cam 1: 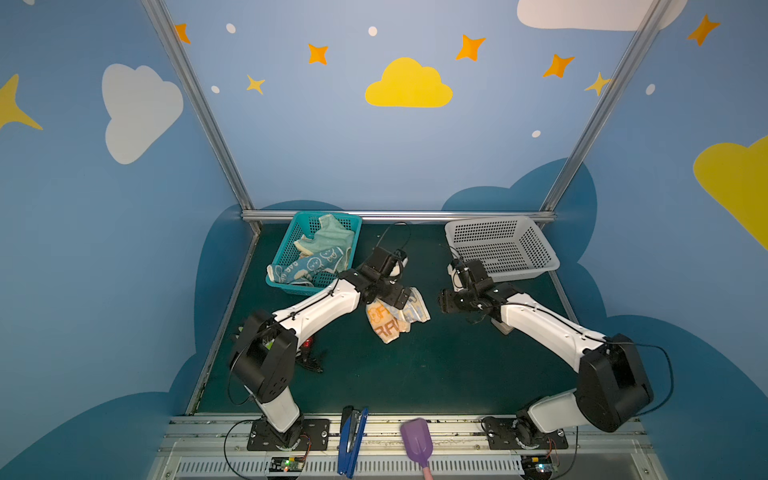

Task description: Fold and stack the towels

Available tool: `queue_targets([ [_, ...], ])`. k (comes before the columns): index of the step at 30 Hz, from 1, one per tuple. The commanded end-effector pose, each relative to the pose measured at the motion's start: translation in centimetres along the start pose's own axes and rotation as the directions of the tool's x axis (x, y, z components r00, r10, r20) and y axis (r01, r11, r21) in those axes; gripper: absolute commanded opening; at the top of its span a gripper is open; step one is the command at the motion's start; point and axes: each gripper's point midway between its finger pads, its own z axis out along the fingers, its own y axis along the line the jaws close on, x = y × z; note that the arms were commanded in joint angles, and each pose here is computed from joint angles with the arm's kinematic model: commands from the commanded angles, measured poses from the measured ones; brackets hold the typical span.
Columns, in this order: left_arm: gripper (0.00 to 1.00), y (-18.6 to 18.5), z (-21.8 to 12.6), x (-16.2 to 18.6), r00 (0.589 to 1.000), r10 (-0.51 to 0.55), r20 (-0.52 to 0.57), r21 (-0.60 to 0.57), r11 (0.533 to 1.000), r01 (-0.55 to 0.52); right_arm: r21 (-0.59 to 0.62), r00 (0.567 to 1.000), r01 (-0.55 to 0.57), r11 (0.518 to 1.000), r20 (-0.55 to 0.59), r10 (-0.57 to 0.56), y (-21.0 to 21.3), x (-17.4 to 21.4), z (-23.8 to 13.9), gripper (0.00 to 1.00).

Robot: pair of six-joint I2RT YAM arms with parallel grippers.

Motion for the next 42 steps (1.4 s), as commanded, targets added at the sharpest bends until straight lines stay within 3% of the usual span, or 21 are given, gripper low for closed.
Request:
queue_targets([
  [1,0.99,-0.5,-0.6,-2.1,0.972,0.224,0.072,-0.05,0.974,-0.221,0.08,0.998,-0.06,0.995,0.0,0.06,-2.6,0.0,-2.0,0.68],
  [5,0.99,-2.3,0.7,-2.1,0.938,0.345,0.035,-0.06,0.937,-0.343,0.106,0.996,-0.093,0.99,0.015,0.092,-4.4,0.2,-3.1,0.69],
  [8,0.99,-3.1,2.3,-1.3,0.902,0.427,-0.054,-0.082,0.899,-0.431,0.112,0.994,-0.107,0.988,0.027,0.104,-5.1,0.4,-3.8,0.69],
  [15,0.94,-5.5,5.6,0.8,0.825,0.538,-0.173,-0.036,0.833,-0.551,0.104,0.992,-0.123,0.987,0.048,0.119,-5.9,1.2,-4.2,0.69],
  [21,0.83,-7.0,6.7,2.3,0.806,0.554,-0.209,0.056,0.829,-0.556,0.107,0.993,-0.117,0.987,0.022,0.116,-6.1,2.0,-3.6,0.65],
  [27,0.79,-7.5,7.7,4.0,0.773,0.58,-0.257,0.116,0.813,-0.571,0.107,0.993,-0.119,0.987,0.018,0.118,-6.1,2.0,-3.2,0.64],
  [34,0.77,-7.0,9.2,4.5,0.765,0.577,-0.287,0.113,0.813,-0.571,0.102,0.993,-0.118,0.988,0.019,0.117,-6.0,1.8,-3.3,0.64],
  [42,0.65,-6.1,10.4,4.7,0.769,0.562,-0.305,0.083,0.82,-0.566,0.112,0.993,-0.118,0.987,0.025,0.116,-6.2,2.0,-3.5,0.64],
])
